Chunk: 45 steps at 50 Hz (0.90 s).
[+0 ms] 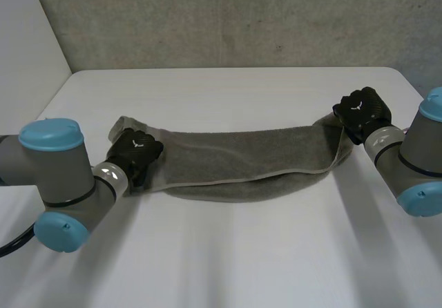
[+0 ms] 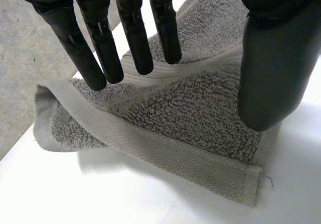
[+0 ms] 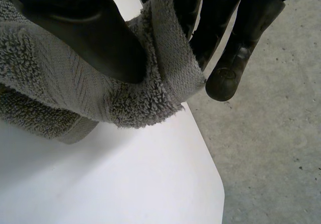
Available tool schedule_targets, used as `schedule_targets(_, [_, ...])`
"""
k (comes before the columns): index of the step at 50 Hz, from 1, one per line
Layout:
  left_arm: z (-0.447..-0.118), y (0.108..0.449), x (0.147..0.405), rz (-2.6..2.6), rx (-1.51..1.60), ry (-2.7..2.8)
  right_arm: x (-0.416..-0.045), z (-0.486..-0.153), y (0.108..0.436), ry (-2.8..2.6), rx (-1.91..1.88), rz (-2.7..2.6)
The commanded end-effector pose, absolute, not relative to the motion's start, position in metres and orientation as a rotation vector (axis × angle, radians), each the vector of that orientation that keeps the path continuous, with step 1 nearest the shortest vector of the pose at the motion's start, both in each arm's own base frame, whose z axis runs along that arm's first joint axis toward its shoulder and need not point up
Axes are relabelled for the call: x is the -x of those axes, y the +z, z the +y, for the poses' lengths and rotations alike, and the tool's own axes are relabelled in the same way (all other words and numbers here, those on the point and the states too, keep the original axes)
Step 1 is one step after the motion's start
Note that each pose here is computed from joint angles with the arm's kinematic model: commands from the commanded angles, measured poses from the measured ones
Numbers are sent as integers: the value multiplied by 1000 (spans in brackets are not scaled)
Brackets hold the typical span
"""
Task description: Fold the towel.
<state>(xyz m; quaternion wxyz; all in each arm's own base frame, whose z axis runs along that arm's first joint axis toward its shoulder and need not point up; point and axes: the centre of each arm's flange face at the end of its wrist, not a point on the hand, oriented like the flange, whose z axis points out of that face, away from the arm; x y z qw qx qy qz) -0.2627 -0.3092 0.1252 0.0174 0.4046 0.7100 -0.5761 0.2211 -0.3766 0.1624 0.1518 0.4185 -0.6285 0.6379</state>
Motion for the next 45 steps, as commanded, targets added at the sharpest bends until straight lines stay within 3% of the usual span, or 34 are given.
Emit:
schedule_targets(1, [-307,131,264,2204,-1265,-1799,-221,-376,162,1828,-1204,-1806])
schedule_targets(17, [-317,110,269,2218,-1287,-1763,-221,-378,163,1835,-1198,-1797])
schedule_targets(27, [-342,133,275,2123,-1212,-1879,-223,-391,184,1892,-1132,-1719])
schedule_targets(32, [-371,176,278,1976,-1050,-2039,-229,-410,219,2046,-987,-1534])
schedule_targets(34, [-391,218,282,1836,-911,-2205,-230,-423,254,2230,-807,-1348])
schedule_targets(35, [-391,219,282,1835,-910,-2206,-230,-423,255,2231,-806,-1347])
schedule_targets(37, [-405,267,285,1647,-769,-2398,-230,-423,309,2453,-598,-1102])
schedule_targets(38, [-405,268,285,1646,-768,-2398,-230,-423,310,2455,-597,-1101])
schedule_targets(39, [-409,288,287,1560,-718,-2476,-226,-421,335,2541,-501,-993])
schedule_targets(45, [-406,347,288,1328,-569,-2683,-222,-416,361,2716,-328,-939])
